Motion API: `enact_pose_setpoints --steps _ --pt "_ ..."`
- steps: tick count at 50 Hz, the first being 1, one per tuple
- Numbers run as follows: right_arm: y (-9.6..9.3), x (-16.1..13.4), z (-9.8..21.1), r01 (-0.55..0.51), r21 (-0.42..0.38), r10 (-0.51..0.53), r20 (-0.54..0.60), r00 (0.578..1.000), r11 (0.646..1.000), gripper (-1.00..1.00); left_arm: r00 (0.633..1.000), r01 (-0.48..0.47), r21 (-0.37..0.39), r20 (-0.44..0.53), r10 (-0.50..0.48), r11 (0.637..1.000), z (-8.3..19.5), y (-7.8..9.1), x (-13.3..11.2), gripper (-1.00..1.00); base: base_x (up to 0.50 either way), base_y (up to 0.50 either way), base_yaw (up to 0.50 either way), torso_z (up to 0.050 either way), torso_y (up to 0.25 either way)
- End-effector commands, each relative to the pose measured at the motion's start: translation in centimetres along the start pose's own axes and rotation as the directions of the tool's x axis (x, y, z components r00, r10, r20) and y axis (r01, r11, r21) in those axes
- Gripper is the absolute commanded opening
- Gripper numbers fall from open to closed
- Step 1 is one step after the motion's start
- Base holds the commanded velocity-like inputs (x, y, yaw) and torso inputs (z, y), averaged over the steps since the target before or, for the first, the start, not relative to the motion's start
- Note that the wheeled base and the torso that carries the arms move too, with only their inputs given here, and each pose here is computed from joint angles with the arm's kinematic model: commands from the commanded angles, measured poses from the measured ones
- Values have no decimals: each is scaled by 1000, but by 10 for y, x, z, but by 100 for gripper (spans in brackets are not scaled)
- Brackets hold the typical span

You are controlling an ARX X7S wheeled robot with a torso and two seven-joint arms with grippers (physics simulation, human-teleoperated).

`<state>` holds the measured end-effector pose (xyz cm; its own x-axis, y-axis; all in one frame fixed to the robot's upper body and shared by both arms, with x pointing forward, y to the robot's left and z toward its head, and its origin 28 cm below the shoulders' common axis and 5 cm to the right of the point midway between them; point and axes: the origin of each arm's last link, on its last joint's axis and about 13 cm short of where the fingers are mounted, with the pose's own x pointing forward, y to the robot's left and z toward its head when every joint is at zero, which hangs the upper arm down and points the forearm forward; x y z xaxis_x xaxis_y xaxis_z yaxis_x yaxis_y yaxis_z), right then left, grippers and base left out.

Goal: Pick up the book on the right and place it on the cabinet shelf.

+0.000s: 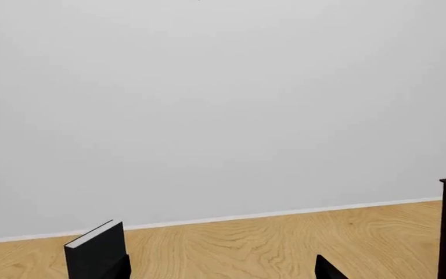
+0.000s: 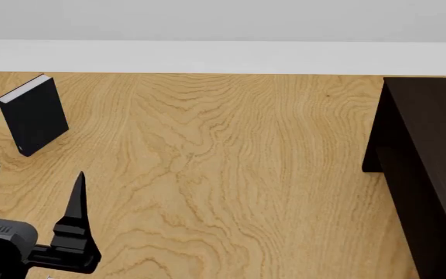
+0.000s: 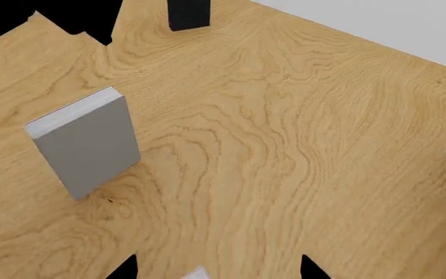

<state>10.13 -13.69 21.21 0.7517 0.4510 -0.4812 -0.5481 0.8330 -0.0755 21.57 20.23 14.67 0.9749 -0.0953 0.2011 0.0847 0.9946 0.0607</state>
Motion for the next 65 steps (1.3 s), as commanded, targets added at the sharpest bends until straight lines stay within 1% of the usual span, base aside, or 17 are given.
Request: enact_pose_setpoints --steps 1,14,25,30,40,42,65 --pt "4 -2 -6 -17 13 18 -44 999 1000 100 1000 4 1 1 -4 1000 1 -1 0 100 0 0 0 0 0" --pt "9 -5 -13 -35 41 39 -100 994 999 100 1000 6 4 3 -6 1000 2 -2 0 100 0 0 0 0 0" --pt "14 -10 -18 -33 58 39 -118 992 998 100 1000 9 -1 6 -9 1000 2 -1 -1 100 0 0 0 0 0" --pt "14 -9 -18 -31 81 40 -117 992 996 100 1000 10 -2 5 -10 1000 1 -1 -1 100 0 0 0 0 0" --pt "13 -5 -24 -6 67 16 -160 987 998 100 1000 7 -8 3 -7 1000 -1 1 -1 100 0 0 0 0 0" --pt "12 -4 -24 17 44 -8 -185 983 999 100 1000 8 -9 4 -8 1000 -1 1 -1 100 0 0 0 0 0" --pt "10 6 -23 20 10 -17 -243 970 1000 100 1000 7 -10 3 -7 1000 -2 1 -1 100 0 0 0 0 0"
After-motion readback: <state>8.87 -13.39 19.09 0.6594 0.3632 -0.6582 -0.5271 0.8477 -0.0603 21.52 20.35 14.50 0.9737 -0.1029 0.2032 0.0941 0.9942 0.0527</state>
